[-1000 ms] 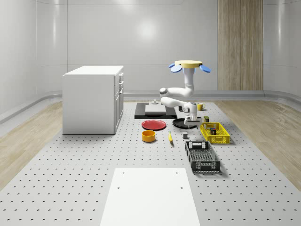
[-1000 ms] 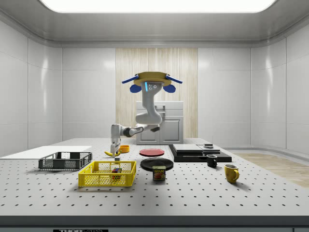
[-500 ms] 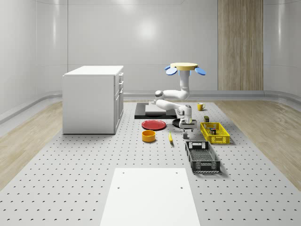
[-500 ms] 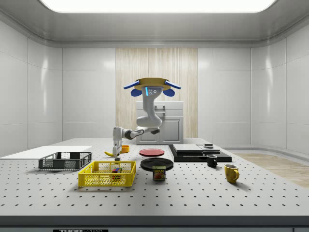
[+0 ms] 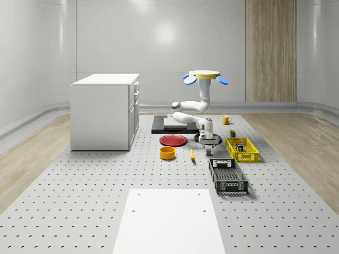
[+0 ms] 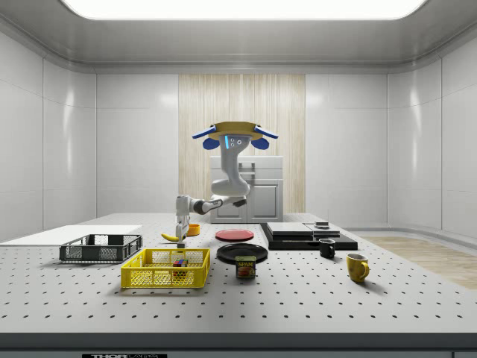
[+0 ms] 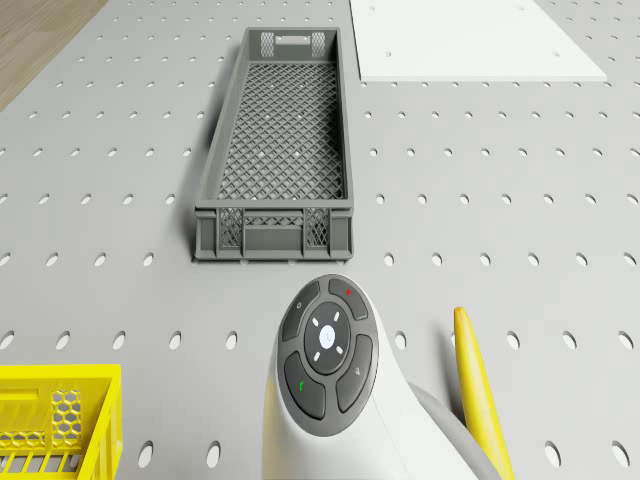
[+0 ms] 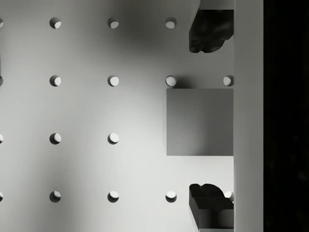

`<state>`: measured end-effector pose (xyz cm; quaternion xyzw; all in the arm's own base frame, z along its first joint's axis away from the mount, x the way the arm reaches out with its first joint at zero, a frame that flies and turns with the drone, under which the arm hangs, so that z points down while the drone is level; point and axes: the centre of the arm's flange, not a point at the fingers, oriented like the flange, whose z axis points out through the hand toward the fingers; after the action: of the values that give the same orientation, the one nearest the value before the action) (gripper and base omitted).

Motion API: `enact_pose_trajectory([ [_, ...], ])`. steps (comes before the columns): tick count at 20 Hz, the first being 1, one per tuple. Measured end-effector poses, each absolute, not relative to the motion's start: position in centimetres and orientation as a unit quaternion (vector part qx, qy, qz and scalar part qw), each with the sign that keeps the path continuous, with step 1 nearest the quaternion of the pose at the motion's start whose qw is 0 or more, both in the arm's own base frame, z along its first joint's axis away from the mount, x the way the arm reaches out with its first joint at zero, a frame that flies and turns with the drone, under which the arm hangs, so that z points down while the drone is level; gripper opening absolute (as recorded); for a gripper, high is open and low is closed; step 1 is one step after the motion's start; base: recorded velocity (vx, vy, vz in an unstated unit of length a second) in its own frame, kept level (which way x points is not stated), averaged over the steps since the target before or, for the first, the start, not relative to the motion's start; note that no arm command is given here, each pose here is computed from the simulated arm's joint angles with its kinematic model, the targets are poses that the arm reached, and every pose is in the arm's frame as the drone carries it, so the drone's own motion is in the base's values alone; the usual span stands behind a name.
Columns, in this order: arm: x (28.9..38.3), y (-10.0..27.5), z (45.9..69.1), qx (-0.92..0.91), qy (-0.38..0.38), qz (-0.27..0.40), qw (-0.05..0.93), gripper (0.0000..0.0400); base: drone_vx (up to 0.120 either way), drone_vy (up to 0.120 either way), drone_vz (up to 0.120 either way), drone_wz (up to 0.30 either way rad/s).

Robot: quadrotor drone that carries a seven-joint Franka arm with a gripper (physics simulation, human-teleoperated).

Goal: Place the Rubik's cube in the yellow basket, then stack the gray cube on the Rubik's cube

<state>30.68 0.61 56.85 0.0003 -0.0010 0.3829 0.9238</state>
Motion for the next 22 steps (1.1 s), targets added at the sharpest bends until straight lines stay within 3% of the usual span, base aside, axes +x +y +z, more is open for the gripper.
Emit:
enact_pose_trajectory([
  [8,30.68,0.6,59.1,0.0,-0.001,0.383,0.924,0.04,0.0,0.0,0.0,0.0],
  [21,31.42,1.0,60.7,0.0,-0.001,0.383,0.924,0.04,0.0,0.0,0.0,0.0],
  [22,31.43,1.0,60.7,0.0,-0.001,0.383,0.924,0.0367,0.0,0.0,0.0,0.0],
])
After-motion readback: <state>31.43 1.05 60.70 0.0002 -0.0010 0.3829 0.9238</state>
